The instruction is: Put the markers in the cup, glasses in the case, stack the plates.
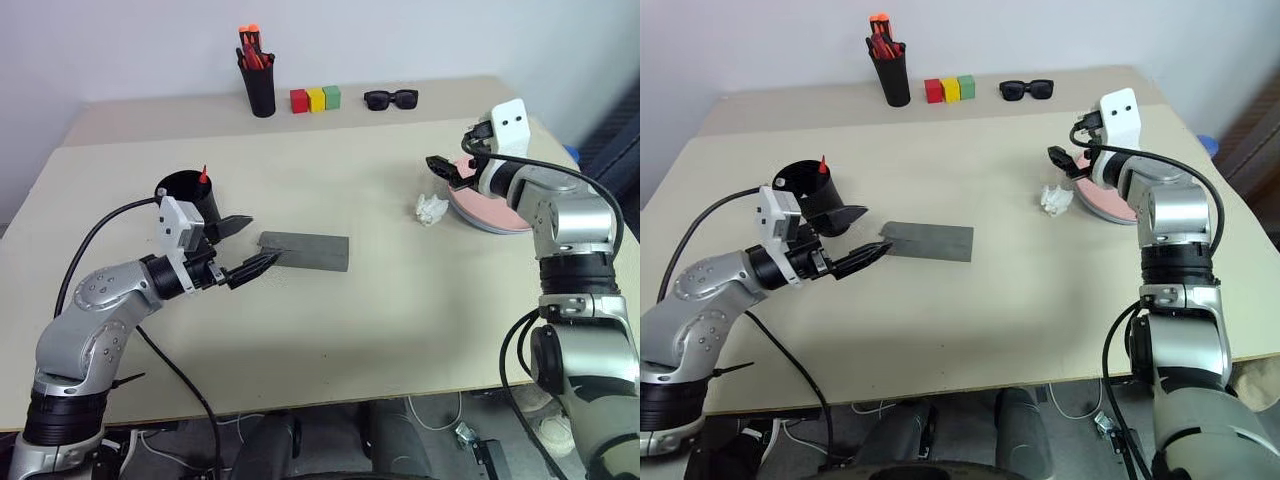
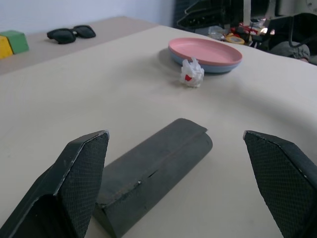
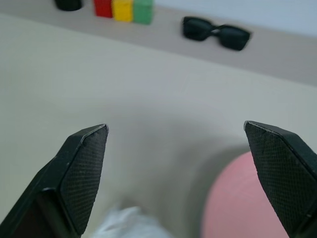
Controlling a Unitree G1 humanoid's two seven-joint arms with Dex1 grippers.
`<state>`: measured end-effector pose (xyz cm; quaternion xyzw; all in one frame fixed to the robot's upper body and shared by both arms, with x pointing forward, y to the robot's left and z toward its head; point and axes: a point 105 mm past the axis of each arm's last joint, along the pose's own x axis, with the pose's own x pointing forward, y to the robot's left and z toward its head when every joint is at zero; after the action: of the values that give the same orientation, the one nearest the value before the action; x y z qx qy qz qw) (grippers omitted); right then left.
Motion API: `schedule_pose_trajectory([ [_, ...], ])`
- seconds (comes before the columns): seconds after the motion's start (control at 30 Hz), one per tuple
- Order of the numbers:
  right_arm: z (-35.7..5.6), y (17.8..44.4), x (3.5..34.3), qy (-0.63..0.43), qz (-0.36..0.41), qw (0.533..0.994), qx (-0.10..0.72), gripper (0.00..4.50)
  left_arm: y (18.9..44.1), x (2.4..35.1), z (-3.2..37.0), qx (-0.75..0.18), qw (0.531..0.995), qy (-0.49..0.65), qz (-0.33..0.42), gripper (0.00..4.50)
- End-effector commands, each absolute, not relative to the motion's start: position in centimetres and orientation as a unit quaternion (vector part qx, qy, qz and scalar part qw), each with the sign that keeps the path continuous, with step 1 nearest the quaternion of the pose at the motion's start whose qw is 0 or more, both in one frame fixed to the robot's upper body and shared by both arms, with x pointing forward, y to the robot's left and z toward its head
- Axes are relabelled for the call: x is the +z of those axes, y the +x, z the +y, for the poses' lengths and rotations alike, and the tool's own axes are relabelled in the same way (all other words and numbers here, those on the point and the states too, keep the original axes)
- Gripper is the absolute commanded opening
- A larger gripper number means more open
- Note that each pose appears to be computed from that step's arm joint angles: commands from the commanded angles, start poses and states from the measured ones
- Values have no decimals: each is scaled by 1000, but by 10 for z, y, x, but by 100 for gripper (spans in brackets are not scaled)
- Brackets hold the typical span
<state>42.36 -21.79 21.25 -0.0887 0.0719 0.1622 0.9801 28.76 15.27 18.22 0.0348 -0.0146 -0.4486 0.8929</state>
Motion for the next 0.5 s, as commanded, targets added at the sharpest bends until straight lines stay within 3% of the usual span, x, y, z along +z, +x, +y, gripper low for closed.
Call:
schedule_pose_trajectory([
  [0.03,-208,415,209,-118,74,972,187,448,286,192,150,-458,888,40,-32,450],
  [0.13,-202,410,183,-139,110,963,201,448,286,192,149,-458,888,41,-31,450],
  [0.37,-193,411,156,-155,136,954,217,448,283,192,150,-453,890,42,-30,450],
  [0.47,-193,413,150,-154,143,953,217,368,282,193,151,-451,891,43,-30,450],
  [0.5,-194,415,148,-162,144,953,213,320,282,193,151,-449,892,44,-30,450],
])
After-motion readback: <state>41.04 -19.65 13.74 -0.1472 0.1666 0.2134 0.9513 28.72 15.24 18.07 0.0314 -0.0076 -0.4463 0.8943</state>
